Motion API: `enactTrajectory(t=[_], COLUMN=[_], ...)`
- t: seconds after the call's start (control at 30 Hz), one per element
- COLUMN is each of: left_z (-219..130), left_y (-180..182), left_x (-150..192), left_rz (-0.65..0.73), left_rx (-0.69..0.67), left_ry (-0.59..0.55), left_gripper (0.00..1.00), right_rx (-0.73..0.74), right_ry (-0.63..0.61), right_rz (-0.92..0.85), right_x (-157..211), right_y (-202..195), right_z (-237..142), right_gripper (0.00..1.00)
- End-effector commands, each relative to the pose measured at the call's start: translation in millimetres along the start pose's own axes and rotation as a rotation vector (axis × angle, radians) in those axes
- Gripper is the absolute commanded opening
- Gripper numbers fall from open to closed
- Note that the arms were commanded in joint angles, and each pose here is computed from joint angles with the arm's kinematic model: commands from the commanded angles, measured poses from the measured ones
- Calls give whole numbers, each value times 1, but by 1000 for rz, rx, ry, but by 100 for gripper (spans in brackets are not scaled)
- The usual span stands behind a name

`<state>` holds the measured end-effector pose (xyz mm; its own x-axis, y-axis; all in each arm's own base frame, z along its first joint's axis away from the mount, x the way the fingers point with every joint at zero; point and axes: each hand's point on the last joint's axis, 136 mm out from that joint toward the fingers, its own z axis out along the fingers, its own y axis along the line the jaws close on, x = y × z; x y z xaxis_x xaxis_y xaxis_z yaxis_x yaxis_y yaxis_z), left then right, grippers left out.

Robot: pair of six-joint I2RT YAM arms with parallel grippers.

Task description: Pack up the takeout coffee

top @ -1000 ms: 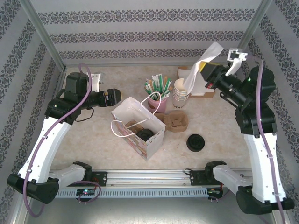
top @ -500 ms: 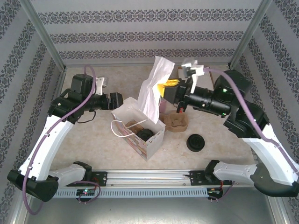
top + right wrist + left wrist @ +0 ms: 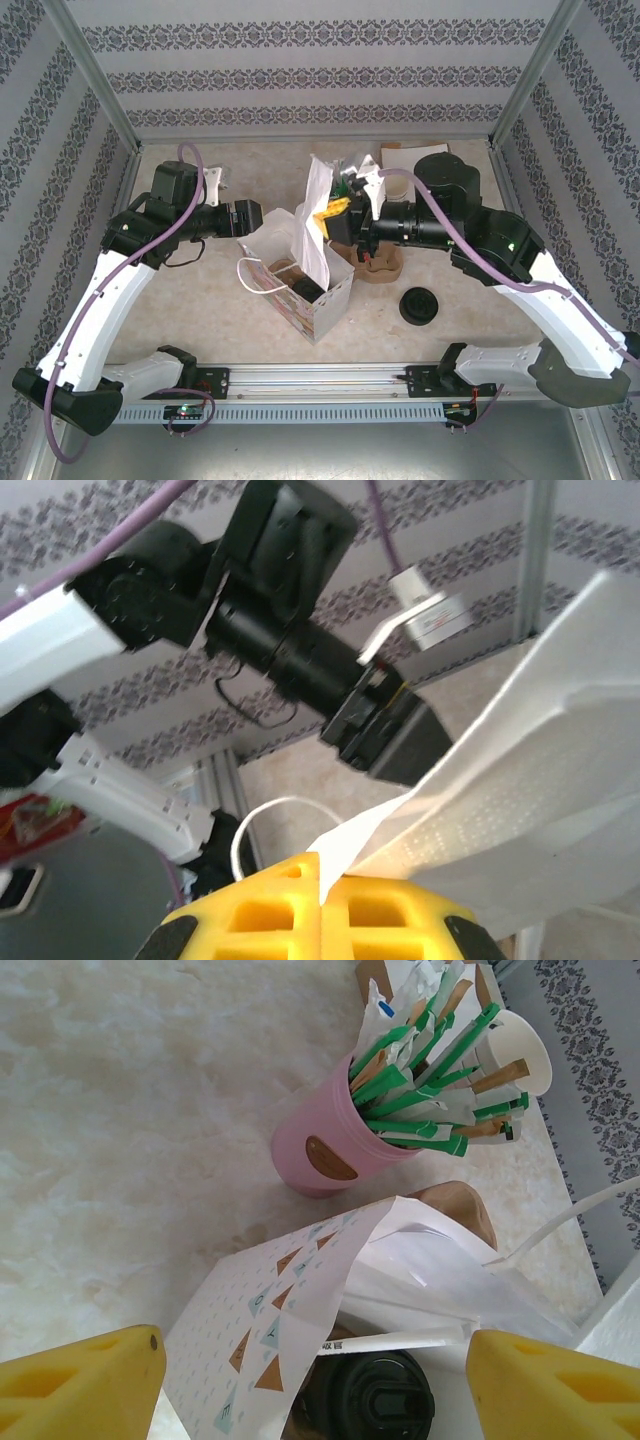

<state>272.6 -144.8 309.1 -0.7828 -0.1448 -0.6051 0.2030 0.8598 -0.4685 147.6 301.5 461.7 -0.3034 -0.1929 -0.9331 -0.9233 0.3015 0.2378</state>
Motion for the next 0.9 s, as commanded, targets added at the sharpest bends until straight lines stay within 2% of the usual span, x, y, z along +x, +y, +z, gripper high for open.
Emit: enactTrajectory(t=[0.0,0.13,0.57,0.67,0.87], left_z=[-3,-3,-2,-1,-2], left_y=[0,0,5,6,9], left_x=[4,5,5,5,4], left_rz=[-12,-11,-5,-6,-2], left_rx=[-6,-7,-28,-34,-50], left_ry=[-3,-4,-14,-15,-31], left_gripper=[80,80,80,80,80], right_rx=[-82,-91,105,95,113], right_ry=[65,143,425,440,381], right_rz=[-76,-93,-206,-221,-264], right_x=[13,30,91,96,87], right_y=[16,13,-49,-52,-62], right_z=[4,15,52,62,83], right_gripper=[0,0,0,0,0])
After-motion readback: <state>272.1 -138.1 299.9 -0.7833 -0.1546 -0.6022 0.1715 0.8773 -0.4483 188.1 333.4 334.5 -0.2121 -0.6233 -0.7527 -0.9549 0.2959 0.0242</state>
